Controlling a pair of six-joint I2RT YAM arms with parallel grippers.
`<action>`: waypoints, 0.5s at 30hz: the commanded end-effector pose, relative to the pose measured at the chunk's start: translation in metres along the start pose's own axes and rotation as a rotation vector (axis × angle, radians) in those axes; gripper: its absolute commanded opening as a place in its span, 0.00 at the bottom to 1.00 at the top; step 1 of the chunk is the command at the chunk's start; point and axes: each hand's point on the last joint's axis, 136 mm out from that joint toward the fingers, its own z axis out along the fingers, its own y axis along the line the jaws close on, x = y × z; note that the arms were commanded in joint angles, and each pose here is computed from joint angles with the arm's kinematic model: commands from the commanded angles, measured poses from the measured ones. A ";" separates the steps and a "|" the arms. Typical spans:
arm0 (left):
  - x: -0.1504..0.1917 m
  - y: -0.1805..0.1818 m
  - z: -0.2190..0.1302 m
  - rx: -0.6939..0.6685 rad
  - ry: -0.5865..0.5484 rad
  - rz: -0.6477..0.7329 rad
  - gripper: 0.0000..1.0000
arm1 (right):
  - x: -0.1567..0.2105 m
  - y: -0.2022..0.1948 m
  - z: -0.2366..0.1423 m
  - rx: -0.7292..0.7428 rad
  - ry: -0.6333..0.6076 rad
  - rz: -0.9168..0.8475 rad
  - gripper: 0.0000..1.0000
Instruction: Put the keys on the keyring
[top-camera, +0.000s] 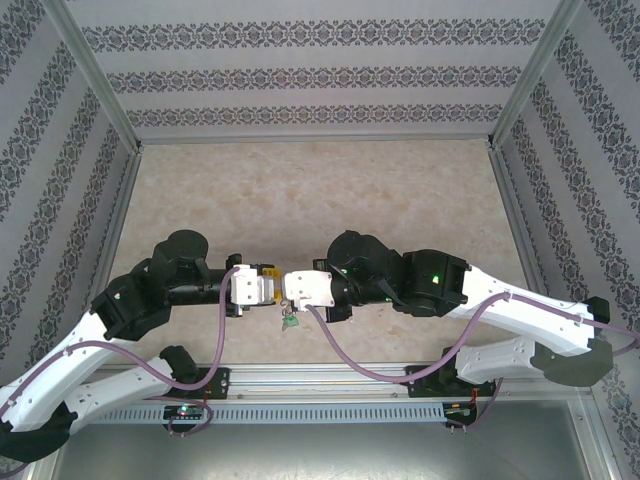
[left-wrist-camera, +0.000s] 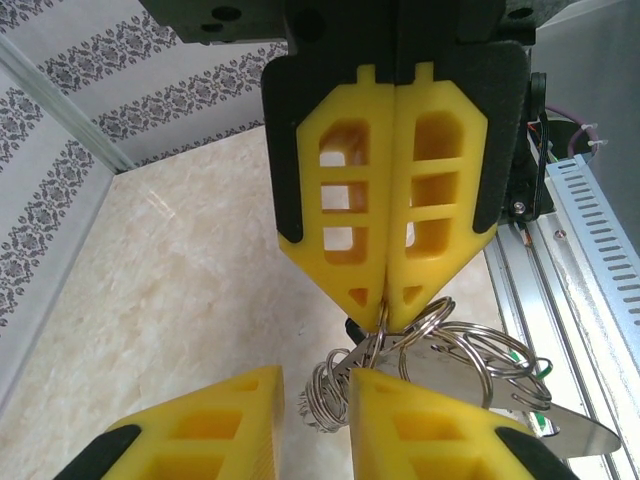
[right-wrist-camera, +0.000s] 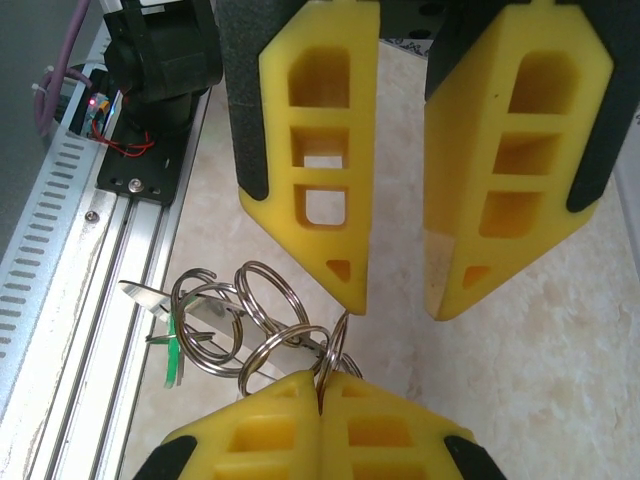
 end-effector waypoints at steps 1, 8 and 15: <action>-0.009 0.000 -0.008 0.005 -0.019 0.015 0.25 | -0.010 -0.011 -0.007 0.029 -0.034 0.028 0.00; -0.008 -0.002 -0.010 0.009 -0.016 0.007 0.26 | -0.009 -0.012 -0.007 0.033 -0.031 0.031 0.00; -0.008 -0.003 -0.007 0.018 -0.021 0.001 0.26 | -0.013 -0.011 -0.006 0.021 -0.046 0.026 0.00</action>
